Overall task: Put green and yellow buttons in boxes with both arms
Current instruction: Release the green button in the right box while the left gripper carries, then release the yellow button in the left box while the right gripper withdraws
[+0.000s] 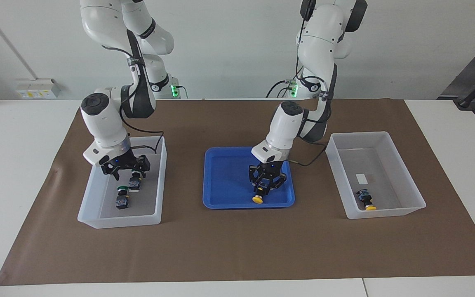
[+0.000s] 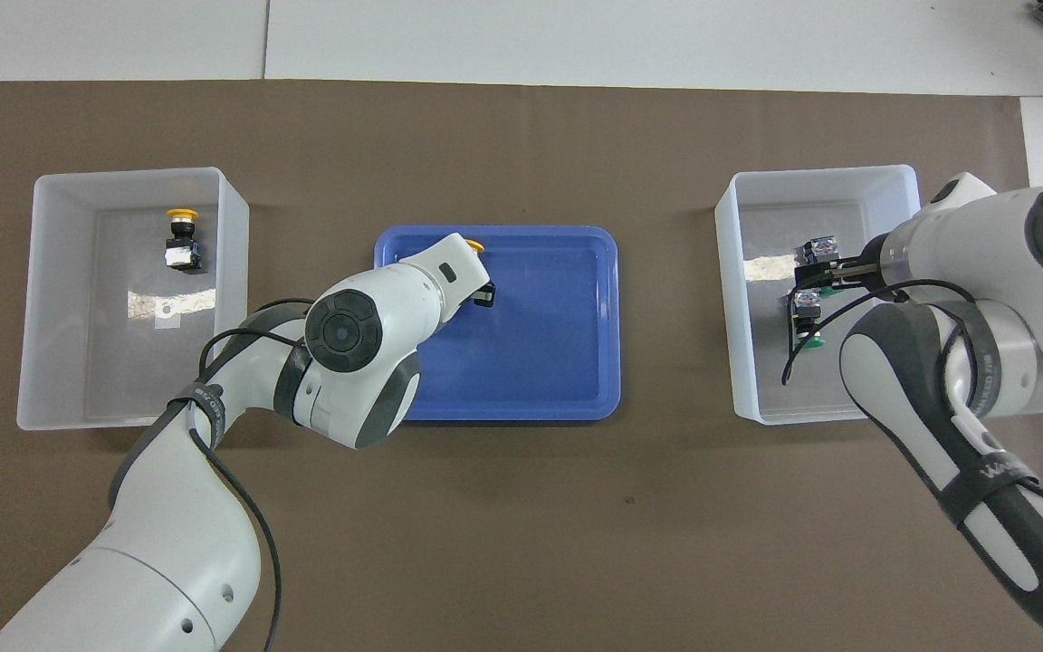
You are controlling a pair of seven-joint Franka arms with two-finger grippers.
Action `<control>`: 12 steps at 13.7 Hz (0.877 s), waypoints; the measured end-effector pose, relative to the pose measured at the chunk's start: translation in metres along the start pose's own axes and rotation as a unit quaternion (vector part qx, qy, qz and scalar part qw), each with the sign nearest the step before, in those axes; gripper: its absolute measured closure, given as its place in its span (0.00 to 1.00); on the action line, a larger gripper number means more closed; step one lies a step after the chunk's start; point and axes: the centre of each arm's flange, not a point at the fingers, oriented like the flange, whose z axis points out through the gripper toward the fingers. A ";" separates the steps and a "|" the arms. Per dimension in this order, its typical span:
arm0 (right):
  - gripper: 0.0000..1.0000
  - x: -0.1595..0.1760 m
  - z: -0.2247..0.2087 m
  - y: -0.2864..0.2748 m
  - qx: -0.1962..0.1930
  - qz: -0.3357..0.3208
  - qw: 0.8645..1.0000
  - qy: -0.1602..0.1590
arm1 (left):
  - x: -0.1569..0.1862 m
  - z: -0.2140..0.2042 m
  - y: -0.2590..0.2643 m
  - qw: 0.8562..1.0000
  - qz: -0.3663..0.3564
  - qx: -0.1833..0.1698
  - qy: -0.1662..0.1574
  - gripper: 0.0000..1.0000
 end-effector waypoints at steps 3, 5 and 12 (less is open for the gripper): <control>0.00 0.005 -0.062 0.008 -0.010 0.010 1.000 0.005 | 0.020 -0.033 -0.023 1.000 -0.019 0.010 0.006 0.67; 0.00 0.003 -0.099 0.011 -0.015 0.036 0.999 -0.005 | 0.044 -0.081 -0.073 0.998 -0.048 0.032 0.003 0.67; 0.00 0.005 -0.212 0.033 -0.025 0.095 0.995 -0.022 | 0.054 -0.178 -0.249 0.991 -0.100 0.093 -0.006 0.67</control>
